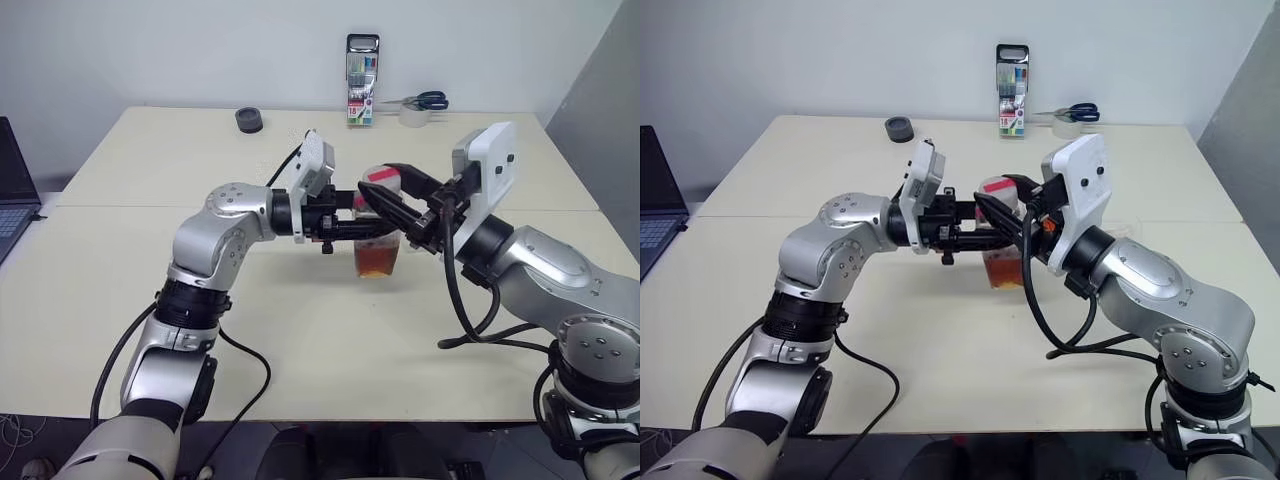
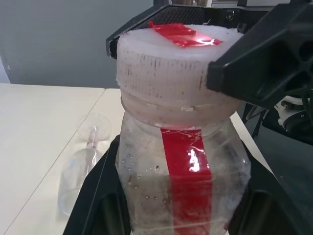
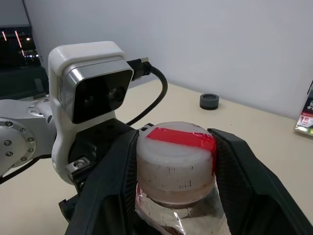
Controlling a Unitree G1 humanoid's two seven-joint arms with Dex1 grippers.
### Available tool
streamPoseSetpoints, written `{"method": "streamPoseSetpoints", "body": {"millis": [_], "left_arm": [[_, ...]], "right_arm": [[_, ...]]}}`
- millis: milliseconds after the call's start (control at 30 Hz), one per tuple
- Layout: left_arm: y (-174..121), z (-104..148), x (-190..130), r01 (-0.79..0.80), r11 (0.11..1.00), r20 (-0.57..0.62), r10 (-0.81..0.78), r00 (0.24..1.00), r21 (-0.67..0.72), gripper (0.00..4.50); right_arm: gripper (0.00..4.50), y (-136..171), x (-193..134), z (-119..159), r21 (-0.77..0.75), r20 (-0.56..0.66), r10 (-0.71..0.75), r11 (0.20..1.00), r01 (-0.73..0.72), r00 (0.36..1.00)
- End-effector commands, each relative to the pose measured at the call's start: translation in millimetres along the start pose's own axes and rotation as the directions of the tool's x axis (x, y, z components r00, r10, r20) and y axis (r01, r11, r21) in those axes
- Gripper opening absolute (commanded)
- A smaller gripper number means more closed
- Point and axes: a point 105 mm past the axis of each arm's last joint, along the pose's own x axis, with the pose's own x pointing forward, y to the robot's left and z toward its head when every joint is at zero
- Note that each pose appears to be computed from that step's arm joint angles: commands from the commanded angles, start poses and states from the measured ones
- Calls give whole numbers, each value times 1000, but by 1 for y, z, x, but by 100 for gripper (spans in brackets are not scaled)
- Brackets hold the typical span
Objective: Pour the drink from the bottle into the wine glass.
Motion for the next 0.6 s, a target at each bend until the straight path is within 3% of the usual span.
{"method": "streamPoseSetpoints", "body": {"millis": [33, 167, 367, 600], "left_arm": [[-25, 18, 1, 135, 988, 32, -137, 990, 72, 188], [-41, 27, -2, 252, 965, 42, -255, 966, 76, 188], [-38, 31, -2, 255, 961, 29, -259, 965, 105, 188], [-10, 27, -7, 72, 992, 52, -78, 996, 102, 188]], "right_arm": [[186, -6, -5, 17, -43, 34, 124, 991, -123, 992], [186, -11, -3, 13, -24, -41, 333, 942, -335, 942], [186, -31, 2, 12, -25, -73, 361, 931, -363, 930], [429, -25, -26, 12, 46, -50, 280, 960, -277, 959]]}}
